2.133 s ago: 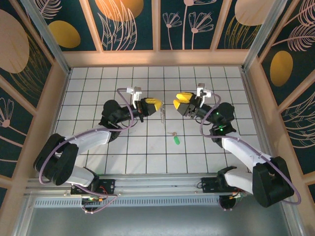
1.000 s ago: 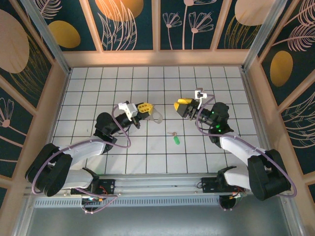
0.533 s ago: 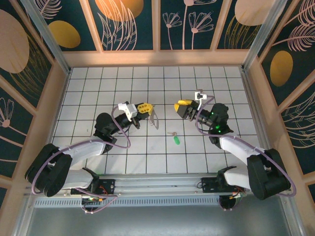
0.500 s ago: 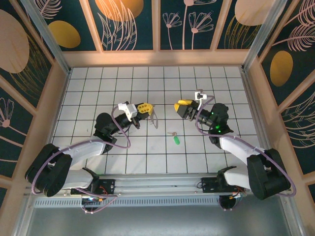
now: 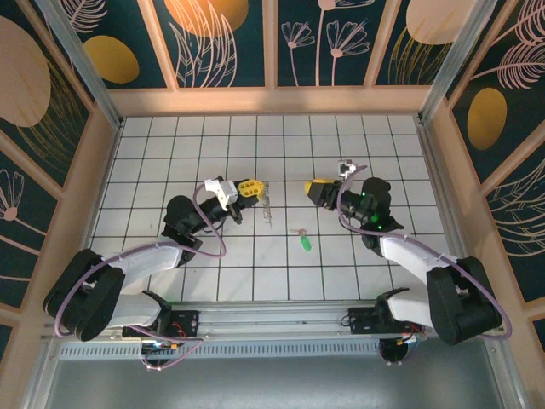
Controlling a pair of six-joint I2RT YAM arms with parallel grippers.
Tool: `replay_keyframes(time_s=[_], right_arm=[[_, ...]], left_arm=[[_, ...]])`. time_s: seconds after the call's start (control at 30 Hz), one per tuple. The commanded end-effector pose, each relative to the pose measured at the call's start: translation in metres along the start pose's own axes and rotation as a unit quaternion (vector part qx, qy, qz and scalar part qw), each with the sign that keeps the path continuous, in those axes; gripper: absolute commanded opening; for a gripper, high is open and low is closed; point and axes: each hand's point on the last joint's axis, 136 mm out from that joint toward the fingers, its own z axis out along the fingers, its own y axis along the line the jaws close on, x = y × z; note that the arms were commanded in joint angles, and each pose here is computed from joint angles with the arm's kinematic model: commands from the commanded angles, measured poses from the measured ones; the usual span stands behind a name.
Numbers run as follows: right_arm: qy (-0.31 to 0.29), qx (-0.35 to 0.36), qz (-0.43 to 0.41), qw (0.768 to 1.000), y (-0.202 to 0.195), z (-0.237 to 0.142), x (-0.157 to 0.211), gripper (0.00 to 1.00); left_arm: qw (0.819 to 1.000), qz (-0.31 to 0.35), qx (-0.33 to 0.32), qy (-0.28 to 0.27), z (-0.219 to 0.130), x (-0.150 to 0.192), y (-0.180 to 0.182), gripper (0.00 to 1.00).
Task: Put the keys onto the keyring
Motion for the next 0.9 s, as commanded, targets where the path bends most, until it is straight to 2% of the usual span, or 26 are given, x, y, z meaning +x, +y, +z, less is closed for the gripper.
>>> replay_keyframes(time_s=[0.0, 0.17, 0.37, 0.87], right_arm=[[0.037, 0.087, 0.043, 0.995, -0.037, 0.002, 0.017, 0.48], [0.082, 0.159, 0.075, 0.981, -0.064, 0.003, 0.045, 0.46], [0.142, 0.238, 0.054, 0.959, -0.078, 0.012, 0.077, 0.44], [0.253, 0.340, -0.032, 0.905, -0.091, 0.033, 0.139, 0.36]], left_arm=[[1.000, 0.010, -0.001, -0.024, -0.006, -0.014, -0.005, 0.00], [1.000, 0.004, -0.011, -0.016, -0.010, -0.013, -0.005, 0.00], [1.000, 0.005, -0.018, -0.018, -0.018, -0.014, -0.007, 0.00], [1.000, 0.006, -0.021, -0.018, -0.027, -0.017, -0.012, 0.00]])
